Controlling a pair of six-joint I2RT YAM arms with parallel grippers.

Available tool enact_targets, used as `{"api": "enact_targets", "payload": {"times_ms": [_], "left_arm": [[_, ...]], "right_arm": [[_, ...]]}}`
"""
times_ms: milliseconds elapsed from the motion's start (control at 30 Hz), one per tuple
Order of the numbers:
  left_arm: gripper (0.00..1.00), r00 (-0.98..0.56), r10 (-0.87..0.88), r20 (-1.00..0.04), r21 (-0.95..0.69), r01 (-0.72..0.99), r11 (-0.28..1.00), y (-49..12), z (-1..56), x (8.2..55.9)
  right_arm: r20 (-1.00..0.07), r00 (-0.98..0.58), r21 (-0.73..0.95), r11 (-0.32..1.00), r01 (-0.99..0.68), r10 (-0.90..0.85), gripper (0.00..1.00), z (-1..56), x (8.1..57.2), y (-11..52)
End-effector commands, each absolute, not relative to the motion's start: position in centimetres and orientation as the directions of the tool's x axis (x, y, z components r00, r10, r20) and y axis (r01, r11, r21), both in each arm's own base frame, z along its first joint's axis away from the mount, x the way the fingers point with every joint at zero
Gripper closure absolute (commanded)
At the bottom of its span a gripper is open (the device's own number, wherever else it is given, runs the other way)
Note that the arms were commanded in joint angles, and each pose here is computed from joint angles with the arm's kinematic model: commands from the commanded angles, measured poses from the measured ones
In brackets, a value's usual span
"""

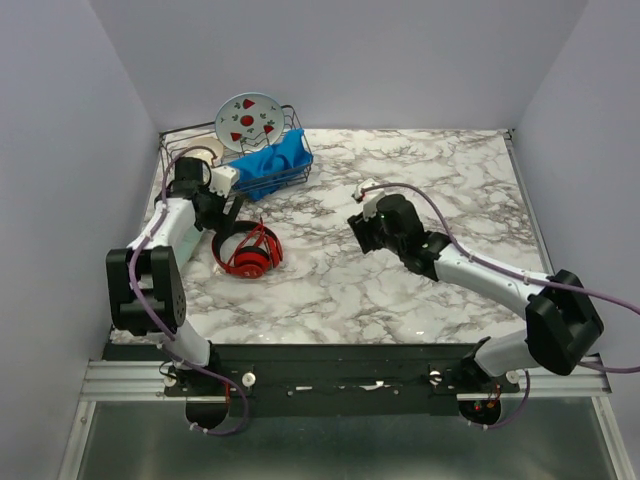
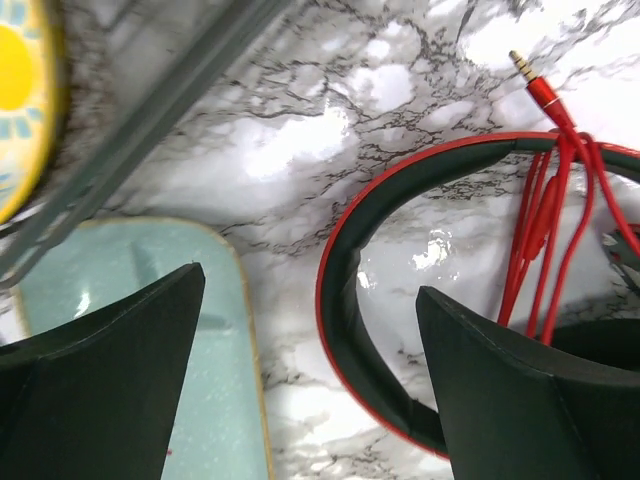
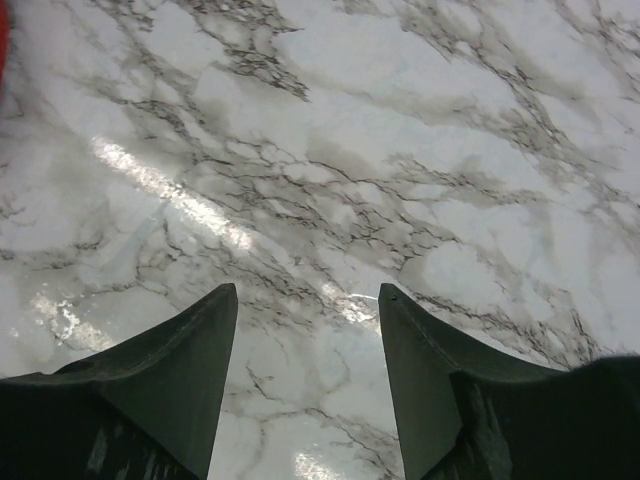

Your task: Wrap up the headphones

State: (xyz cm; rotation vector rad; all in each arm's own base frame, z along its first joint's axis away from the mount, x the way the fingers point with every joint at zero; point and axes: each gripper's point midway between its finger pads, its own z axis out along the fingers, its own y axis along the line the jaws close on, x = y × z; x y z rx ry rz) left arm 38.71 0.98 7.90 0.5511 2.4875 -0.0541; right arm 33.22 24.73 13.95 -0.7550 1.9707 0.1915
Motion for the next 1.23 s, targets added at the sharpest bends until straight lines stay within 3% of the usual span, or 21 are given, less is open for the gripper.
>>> {"api": "enact_targets", "payload": {"times_ms": [0, 267, 367, 633, 800, 1200], "left_arm": [[0.01, -0.706, 0.342, -0.621, 0.136, 0.332, 0.933, 1.7, 12.7, 37.9], [0.01, -0.654, 0.359, -0.665, 0.212, 0.296, 0.931, 2.2, 15.5, 33.3], [0.01, -0.646, 0.383, -0.661, 0.246, 0.296, 0.923, 2.5, 14.2, 31.4], [0.01, -0.588, 0.333, -0.737, 0.282, 0.180, 0.942, 3.3, 11.5, 29.5], [0.01, -0.612, 0.320, -0.723, 0.333, 0.096, 0.938, 5.0, 10.0, 28.8], [0.01, -0.608, 0.317, -0.728, 0.296, 0.138, 0.945, 4.0, 9.7, 28.3]], "right_arm": [[-0.869, -0.389, -0.130, 0.898, -0.420, -0.307, 0.33, 15.9, 34.5, 20.3], [-0.906, -0.418, -0.008, 0.991, -0.132, -0.063, 0.22, 17.0, 34.5, 11.4], [-0.911, -0.412, 0.041, 0.999, -0.032, 0.024, 0.00, 16.7, 33.9, 8.6], [-0.927, -0.366, 0.072, 0.997, 0.038, 0.081, 0.00, 16.9, 32.6, 6.8], [-0.933, -0.341, 0.117, 0.993, 0.022, 0.118, 0.00, 17.6, 32.8, 7.4], [-0.931, -0.329, 0.150, 0.987, 0.056, 0.160, 0.00, 17.7, 32.8, 7.2]]}}
